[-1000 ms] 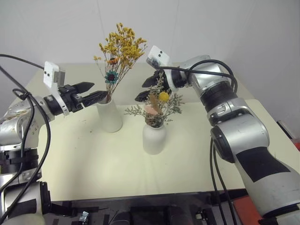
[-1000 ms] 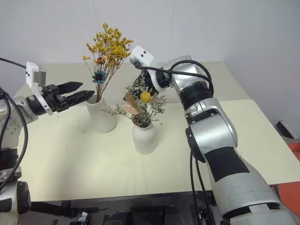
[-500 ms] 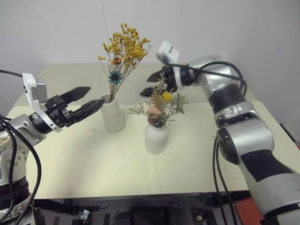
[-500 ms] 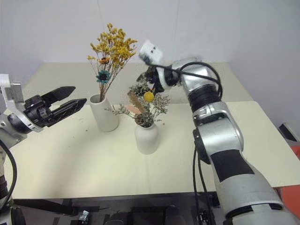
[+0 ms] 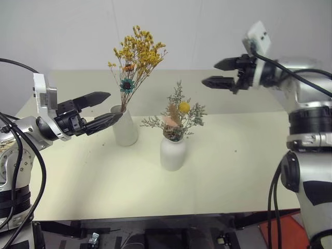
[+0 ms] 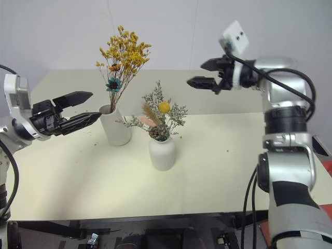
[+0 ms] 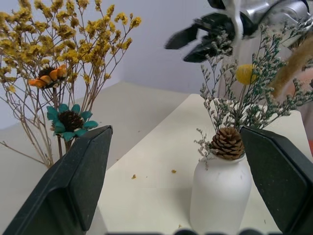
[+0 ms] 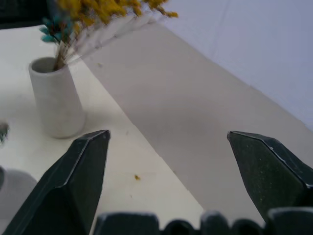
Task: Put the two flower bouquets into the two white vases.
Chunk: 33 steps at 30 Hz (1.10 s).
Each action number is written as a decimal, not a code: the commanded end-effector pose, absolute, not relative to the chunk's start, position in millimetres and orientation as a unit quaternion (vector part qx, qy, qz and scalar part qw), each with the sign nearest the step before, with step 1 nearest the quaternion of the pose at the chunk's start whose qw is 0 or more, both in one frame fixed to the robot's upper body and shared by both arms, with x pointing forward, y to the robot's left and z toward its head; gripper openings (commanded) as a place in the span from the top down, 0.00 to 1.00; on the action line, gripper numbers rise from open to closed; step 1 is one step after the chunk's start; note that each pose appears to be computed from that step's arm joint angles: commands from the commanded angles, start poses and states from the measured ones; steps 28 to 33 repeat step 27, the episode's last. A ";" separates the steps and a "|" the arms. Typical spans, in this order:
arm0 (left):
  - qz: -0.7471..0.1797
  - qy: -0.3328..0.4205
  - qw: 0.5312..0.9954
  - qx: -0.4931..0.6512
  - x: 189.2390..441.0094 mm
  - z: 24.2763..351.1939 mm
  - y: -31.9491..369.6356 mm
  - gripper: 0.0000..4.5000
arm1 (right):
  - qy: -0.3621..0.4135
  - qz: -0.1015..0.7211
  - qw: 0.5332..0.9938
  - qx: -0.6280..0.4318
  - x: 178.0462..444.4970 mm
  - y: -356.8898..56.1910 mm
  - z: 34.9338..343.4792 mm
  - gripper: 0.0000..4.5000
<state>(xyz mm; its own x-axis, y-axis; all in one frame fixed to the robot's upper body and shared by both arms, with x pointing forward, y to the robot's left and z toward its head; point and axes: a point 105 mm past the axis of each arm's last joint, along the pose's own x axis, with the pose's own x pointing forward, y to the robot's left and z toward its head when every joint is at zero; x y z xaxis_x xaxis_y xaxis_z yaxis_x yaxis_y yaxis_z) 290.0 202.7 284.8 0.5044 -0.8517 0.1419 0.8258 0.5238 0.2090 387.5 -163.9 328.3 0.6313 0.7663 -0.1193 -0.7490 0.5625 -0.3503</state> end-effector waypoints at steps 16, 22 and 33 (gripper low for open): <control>-0.421 -0.060 0.900 0.093 259.2 261.1 248.7 0.00 | 0.020 0.398 0.907 -0.139 302.6 -218.1 257.4 0.00; -0.419 -0.056 0.902 0.093 251.0 254.6 251.5 0.00 | 0.018 0.384 0.905 -0.181 299.7 -221.5 239.6 0.00; -0.422 -0.054 0.900 0.089 246.0 251.6 251.6 0.00 | 0.013 0.388 0.904 -0.181 298.1 -221.1 237.0 0.00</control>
